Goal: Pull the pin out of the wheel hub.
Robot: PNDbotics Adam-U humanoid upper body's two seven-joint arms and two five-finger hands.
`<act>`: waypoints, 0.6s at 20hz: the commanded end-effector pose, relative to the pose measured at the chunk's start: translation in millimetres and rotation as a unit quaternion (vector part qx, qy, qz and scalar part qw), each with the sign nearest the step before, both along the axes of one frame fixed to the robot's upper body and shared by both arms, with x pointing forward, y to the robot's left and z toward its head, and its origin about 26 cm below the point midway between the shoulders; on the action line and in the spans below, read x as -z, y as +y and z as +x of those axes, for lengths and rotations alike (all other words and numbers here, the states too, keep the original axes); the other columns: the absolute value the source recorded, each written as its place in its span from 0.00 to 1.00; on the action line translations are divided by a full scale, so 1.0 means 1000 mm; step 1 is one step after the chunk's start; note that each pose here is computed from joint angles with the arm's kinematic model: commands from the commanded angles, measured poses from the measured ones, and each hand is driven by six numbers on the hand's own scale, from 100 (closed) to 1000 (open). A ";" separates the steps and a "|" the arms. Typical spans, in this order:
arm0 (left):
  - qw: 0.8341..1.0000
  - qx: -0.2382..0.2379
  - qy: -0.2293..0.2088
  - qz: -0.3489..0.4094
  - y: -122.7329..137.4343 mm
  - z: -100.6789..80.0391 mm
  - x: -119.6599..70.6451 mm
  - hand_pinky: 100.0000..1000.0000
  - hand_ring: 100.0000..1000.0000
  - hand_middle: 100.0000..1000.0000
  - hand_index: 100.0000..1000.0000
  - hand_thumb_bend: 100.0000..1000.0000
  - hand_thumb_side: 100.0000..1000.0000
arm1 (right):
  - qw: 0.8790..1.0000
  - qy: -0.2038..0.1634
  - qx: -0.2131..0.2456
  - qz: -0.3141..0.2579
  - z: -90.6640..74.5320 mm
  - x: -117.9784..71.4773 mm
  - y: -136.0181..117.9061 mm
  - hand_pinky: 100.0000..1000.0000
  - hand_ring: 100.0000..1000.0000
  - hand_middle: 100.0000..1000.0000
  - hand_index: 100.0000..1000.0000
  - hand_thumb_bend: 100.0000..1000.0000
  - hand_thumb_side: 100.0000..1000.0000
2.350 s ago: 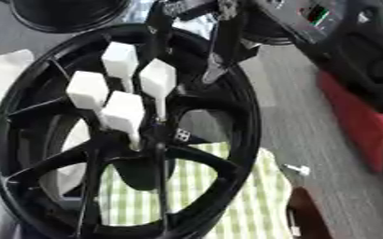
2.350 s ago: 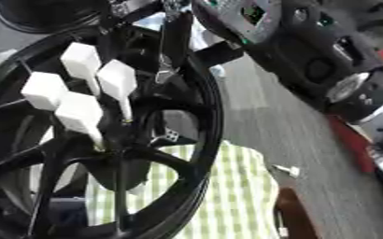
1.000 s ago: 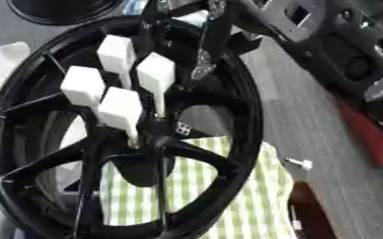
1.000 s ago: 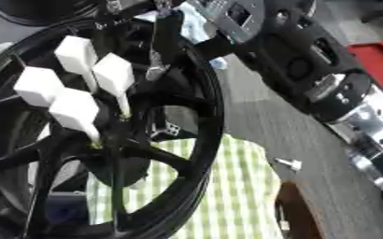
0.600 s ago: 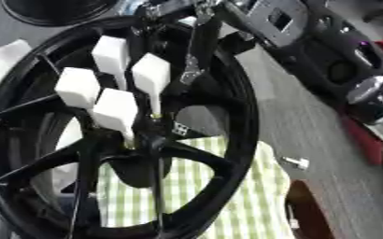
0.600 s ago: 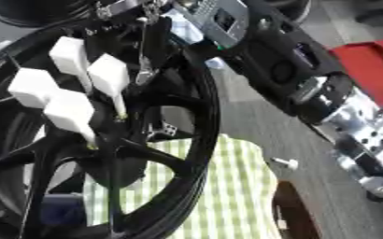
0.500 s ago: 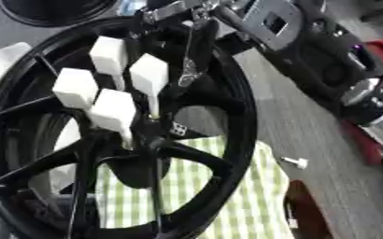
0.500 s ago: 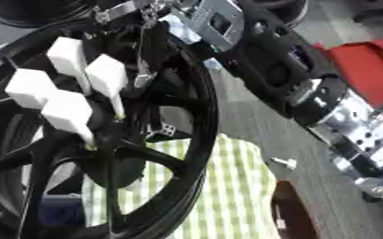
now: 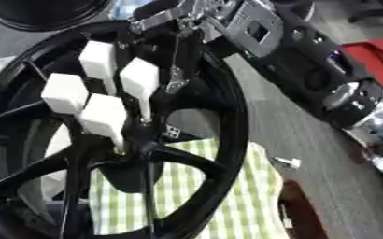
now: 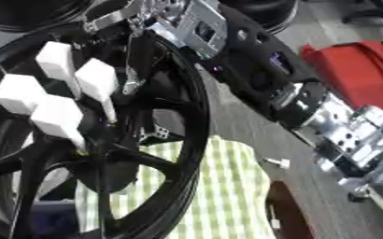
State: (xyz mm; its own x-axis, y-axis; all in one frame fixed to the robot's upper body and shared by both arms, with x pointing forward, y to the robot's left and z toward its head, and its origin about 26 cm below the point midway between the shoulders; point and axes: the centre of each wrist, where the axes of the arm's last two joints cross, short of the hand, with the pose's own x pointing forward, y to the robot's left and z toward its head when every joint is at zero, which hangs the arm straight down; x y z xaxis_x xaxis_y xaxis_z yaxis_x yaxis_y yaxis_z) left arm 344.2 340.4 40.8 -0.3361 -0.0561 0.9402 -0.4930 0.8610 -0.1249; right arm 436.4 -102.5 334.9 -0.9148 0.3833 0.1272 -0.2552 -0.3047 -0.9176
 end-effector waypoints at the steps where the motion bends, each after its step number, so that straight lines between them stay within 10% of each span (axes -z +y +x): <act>1: 1.000 0.003 -0.015 0.006 0.002 0.002 -0.010 0.73 0.77 0.65 0.78 0.87 0.58 | 1.000 -0.017 -0.002 0.000 -0.002 -0.011 0.000 0.77 0.64 0.60 0.68 0.36 0.00; 12: 1.000 0.004 -0.015 0.005 0.002 0.002 -0.010 0.73 0.77 0.65 0.78 0.88 0.57 | 0.999 -0.044 -0.003 0.016 -0.001 -0.011 -0.001 0.71 0.51 0.45 0.59 0.01 0.00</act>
State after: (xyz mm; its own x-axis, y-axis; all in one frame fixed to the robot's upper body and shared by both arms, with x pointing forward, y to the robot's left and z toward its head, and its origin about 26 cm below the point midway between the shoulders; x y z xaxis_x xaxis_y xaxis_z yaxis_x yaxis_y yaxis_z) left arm 344.5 340.3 41.1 -0.3369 -0.0553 0.9399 -0.4923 0.8613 -0.1258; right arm 437.8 -103.4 334.0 -0.9205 0.3809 0.0872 -0.2071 -0.2865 -0.9354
